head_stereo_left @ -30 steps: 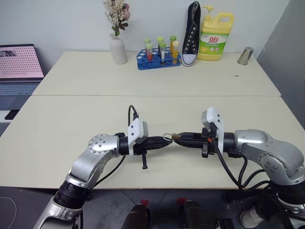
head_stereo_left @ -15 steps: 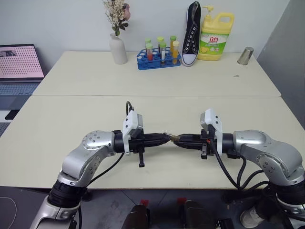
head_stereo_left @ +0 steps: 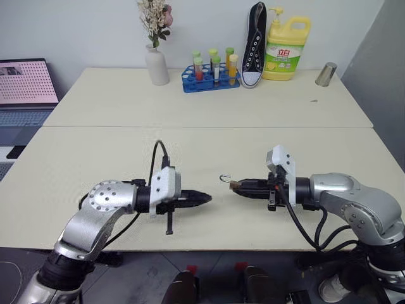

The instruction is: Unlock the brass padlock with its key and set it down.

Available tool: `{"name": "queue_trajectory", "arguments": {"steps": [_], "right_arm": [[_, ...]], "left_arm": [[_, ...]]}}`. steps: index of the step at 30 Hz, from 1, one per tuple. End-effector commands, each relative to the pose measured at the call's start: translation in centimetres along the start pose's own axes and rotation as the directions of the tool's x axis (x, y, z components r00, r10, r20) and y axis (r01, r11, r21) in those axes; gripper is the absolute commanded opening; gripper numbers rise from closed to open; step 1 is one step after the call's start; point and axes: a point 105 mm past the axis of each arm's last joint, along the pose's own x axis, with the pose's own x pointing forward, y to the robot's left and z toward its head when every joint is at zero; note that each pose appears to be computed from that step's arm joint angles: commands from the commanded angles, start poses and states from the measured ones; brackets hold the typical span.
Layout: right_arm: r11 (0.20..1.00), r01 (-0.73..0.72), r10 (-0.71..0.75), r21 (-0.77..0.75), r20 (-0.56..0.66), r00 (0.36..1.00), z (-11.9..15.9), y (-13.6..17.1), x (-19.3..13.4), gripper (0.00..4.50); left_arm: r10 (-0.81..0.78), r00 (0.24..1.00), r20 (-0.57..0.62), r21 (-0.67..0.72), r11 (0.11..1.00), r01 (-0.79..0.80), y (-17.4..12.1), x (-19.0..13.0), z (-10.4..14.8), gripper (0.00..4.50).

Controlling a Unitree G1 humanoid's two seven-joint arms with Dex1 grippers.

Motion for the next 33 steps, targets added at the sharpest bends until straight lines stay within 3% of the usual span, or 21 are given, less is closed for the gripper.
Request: {"name": "queue_trajectory", "arguments": {"steps": [1,5,13,19,26,29,31,33], "right_arm": [[0.997,0.017,-0.015,0.077,-0.028,1.0,-0.1,-0.7,0.0,0.12],[0.99,0.017,-0.005,0.137,-0.091,0.996,-1.0,-1.4,0.7,0.12],[0.971,-0.016,0.057,0.238,-0.166,0.984,-2.2,-2.8,3.3,0.12],[0.969,0.044,0.012,0.242,-0.222,0.975,-3.0,-4.9,3.8,0.12],[0.974,0.119,-0.076,0.195,-0.215,0.974,-2.5,-6.6,2.0,2.51],[0.986,0.163,-0.151,0.035,-0.223,0.963,-2.3,-6.7,-0.2,3.75],[0.983,0.182,-0.18,-0.012,-0.209,0.961,-2.2,-6.6,-0.7,4.36],[0.976,0.177,-0.197,-0.128,-0.164,0.967,-1.1,-5.6,-1.6,4.47]], "left_arm": [[0.059,0.997,-0.051,0.238,0.97,-0.045,0.7,-0.5,-1.1,0.59],[0.105,0.994,0.038,0.291,0.95,-0.112,1.2,0.0,-0.2,1.87],[0.134,0.99,0.032,0.297,0.945,-0.137,0.8,-0.2,-0.6,4.43],[0.156,0.987,0.04,0.255,0.953,-0.161,0.7,-0.1,-0.7,4.47],[0.263,0.965,-0.006,0.07,0.962,-0.262,1.9,-1.0,-2.3,4.5],[0.307,0.951,-0.026,-0.064,0.949,-0.308,2.6,-1.6,-3.0,4.5],[0.313,0.949,-0.042,-0.063,0.947,-0.315,2.9,-1.8,-3.0,4.5],[0.314,0.944,-0.096,-0.085,0.943,-0.322,3.2,-1.9,-3.4,4.5]]}}
